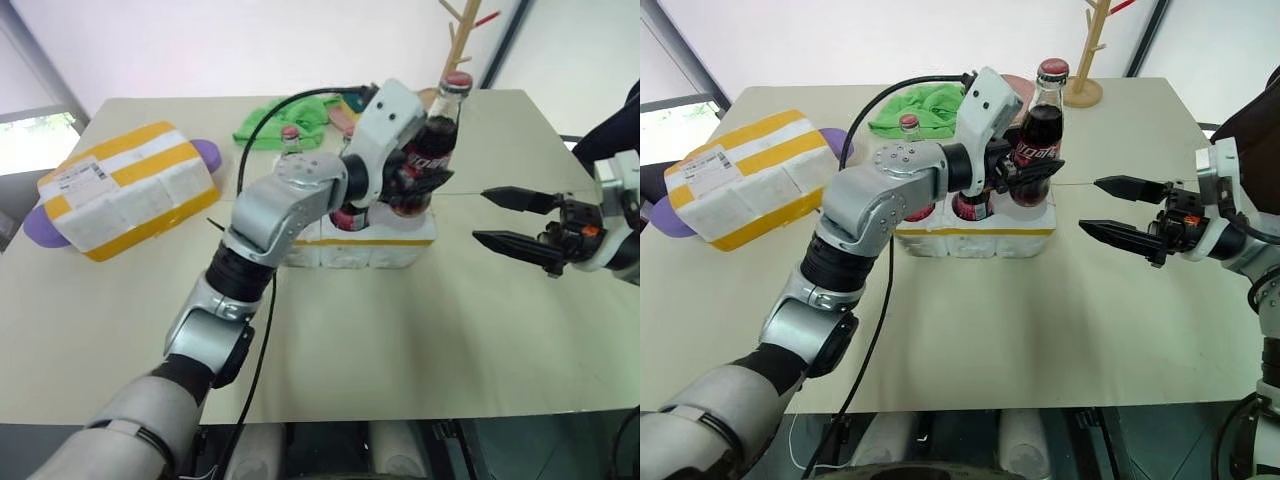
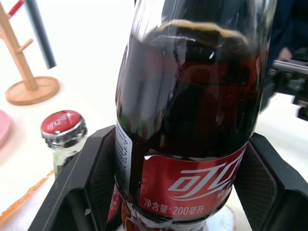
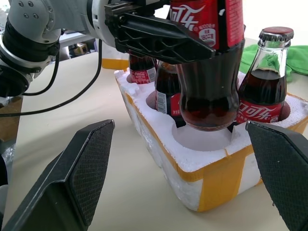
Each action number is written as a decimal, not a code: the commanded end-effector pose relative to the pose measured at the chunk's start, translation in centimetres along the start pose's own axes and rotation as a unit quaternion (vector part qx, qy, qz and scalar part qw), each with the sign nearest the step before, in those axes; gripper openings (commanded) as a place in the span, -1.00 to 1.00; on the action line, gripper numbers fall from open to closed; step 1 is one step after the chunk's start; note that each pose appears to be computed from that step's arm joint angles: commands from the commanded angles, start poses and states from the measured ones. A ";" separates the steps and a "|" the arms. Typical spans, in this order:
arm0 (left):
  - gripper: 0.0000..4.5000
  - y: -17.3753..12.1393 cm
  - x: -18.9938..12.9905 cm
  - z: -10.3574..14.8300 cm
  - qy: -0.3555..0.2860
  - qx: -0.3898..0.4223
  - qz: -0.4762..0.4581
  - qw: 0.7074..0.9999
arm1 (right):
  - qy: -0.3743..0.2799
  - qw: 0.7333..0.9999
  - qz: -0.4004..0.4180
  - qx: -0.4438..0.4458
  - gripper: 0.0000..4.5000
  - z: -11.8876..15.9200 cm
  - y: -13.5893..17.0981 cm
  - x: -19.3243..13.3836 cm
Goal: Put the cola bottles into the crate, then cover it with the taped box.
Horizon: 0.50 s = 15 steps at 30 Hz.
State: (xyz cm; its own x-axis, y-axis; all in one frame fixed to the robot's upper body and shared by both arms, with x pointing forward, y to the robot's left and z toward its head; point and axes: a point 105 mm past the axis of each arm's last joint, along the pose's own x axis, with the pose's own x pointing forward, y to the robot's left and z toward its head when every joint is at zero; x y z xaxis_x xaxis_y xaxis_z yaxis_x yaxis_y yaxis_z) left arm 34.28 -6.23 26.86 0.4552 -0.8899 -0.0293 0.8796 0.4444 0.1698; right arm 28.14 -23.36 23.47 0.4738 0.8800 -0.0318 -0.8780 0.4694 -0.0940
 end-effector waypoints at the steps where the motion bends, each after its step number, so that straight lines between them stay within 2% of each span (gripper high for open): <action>1: 0.24 -0.3 0.2 0.3 -0.002 0.005 -0.004 1.000 | -0.016 1.000 0.005 -0.025 1.00 1.2 0.3 -0.1; 7: 0.24 -1.5 0.6 -0.1 0.006 -0.010 -0.023 1.000 | -0.012 1.000 -0.001 -0.028 1.00 1.3 0.1 -0.3; 15: 0.24 -2.3 0.6 1.4 -0.011 -0.006 -0.032 0.999 | -0.013 1.000 -0.003 -0.026 1.00 1.2 0.1 -0.2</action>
State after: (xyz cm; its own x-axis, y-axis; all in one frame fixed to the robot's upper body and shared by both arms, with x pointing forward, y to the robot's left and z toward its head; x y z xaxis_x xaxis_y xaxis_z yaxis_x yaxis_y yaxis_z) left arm 33.27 -7.46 26.52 0.4232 -0.9043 -0.0556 0.8998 0.4123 0.1423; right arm 28.18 -23.36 23.42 0.4770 0.8783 -0.0331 -0.8765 0.4725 -0.0927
